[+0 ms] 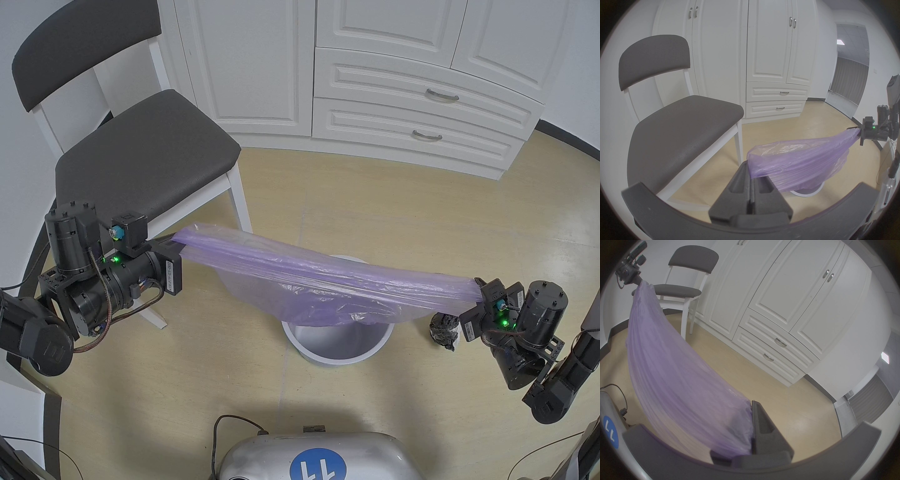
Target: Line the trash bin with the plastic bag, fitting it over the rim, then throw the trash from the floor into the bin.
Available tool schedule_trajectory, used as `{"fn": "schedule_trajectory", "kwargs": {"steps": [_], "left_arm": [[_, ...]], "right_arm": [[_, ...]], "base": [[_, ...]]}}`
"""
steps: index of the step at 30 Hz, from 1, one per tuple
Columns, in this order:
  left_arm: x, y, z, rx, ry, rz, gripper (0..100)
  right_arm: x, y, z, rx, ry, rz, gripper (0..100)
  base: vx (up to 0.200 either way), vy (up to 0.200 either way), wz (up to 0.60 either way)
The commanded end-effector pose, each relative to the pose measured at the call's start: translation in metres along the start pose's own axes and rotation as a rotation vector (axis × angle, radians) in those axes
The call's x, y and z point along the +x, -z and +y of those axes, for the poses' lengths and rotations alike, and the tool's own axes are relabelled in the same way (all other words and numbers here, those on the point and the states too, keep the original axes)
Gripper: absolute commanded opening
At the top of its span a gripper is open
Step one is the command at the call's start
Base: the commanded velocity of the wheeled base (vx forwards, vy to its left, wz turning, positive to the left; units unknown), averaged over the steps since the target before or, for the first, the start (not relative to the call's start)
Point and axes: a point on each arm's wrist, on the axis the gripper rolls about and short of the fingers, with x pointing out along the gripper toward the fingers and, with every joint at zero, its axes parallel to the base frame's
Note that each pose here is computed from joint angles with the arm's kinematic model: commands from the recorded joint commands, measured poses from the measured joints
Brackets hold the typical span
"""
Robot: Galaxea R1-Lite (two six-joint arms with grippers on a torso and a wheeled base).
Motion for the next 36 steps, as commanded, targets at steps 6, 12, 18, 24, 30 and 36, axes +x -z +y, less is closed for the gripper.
{"fn": "schedule_trajectory", "kwargs": {"steps": [6, 12, 18, 24, 30, 36], "left_arm": [[0.013, -0.005, -0.03, -0.015, 0.089, -0.059, 0], [0.015, -0.005, -0.06, -0.048, 0.168, -0.18, 0], [-0.001, -0.011, -0.102, -0.138, 0.324, -0.251, 0], [-0.019, -0.015, -0.132, -0.202, 0.451, -0.303, 0], [-0.025, -0.009, -0.149, -0.226, 0.511, -0.297, 0], [-0.004, 0.011, -0.159, -0.261, 0.511, -0.311, 0]], "right_arm": [[-0.002, -0.016, 0.009, 0.045, -0.023, -0.071, 0], [-0.005, -0.028, 0.018, 0.104, -0.055, -0.117, 0], [-0.01, -0.05, 0.031, 0.213, -0.098, -0.193, 0], [-0.02, -0.074, 0.051, 0.354, -0.179, -0.269, 0], [-0.024, -0.096, 0.072, 0.517, -0.261, -0.323, 0], [-0.03, -0.099, 0.077, 0.543, -0.291, -0.328, 0]], "base": [[0.0, 0.0, 0.0], [0.0, 0.0, 0.0], [0.0, 0.0, 0.0], [0.0, 0.0, 0.0], [0.0, 0.0, 0.0], [0.0, 0.0, 0.0]]}}
